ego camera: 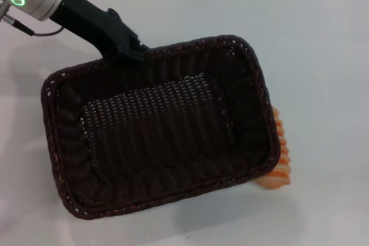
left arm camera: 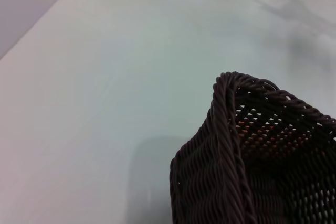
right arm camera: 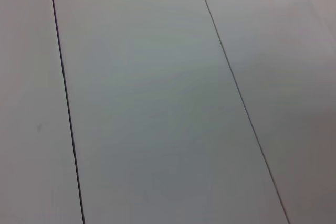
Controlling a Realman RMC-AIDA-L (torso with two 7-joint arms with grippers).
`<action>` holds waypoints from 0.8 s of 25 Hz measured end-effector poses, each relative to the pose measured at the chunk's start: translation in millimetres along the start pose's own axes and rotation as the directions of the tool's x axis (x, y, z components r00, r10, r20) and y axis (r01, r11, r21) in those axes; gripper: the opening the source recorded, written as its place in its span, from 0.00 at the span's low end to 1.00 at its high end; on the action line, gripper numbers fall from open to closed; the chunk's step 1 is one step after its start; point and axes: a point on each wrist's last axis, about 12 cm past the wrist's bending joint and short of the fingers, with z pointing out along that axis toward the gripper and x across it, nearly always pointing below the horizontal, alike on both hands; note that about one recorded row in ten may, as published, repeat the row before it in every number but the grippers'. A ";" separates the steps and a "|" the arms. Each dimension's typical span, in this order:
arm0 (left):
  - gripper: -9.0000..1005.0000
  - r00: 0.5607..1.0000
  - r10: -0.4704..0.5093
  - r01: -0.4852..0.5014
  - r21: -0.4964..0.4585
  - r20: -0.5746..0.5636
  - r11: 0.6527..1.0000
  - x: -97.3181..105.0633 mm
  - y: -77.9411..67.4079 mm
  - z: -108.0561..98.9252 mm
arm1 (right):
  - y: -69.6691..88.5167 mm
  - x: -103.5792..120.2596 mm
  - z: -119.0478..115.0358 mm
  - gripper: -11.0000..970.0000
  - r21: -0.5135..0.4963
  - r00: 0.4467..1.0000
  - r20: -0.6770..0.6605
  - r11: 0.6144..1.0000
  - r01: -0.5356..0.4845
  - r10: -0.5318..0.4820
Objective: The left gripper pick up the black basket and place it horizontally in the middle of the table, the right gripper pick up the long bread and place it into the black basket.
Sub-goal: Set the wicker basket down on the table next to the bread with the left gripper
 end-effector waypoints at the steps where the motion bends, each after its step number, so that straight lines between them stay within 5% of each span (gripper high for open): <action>1: 0.20 1.000 0.006 -0.006 0.001 -0.002 1.000 0.1 -0.7 1.2 | -0.5 -0.2 -0.5 0.83 0.001 1.000 -0.001 1.000 0.001 -0.001; 11: 0.20 0.988 0.091 -0.087 0.036 -0.126 0.996 12.9 -18.3 26.9 | -1.8 -0.6 -2.9 0.82 0.001 1.000 -0.006 1.000 0.005 -0.005; 20: 0.20 0.987 0.097 -0.091 0.046 -0.129 0.995 12.0 -21.2 31.4 | 0.6 0.2 -2.0 0.82 -0.018 1.000 -0.011 1.000 0.000 0.000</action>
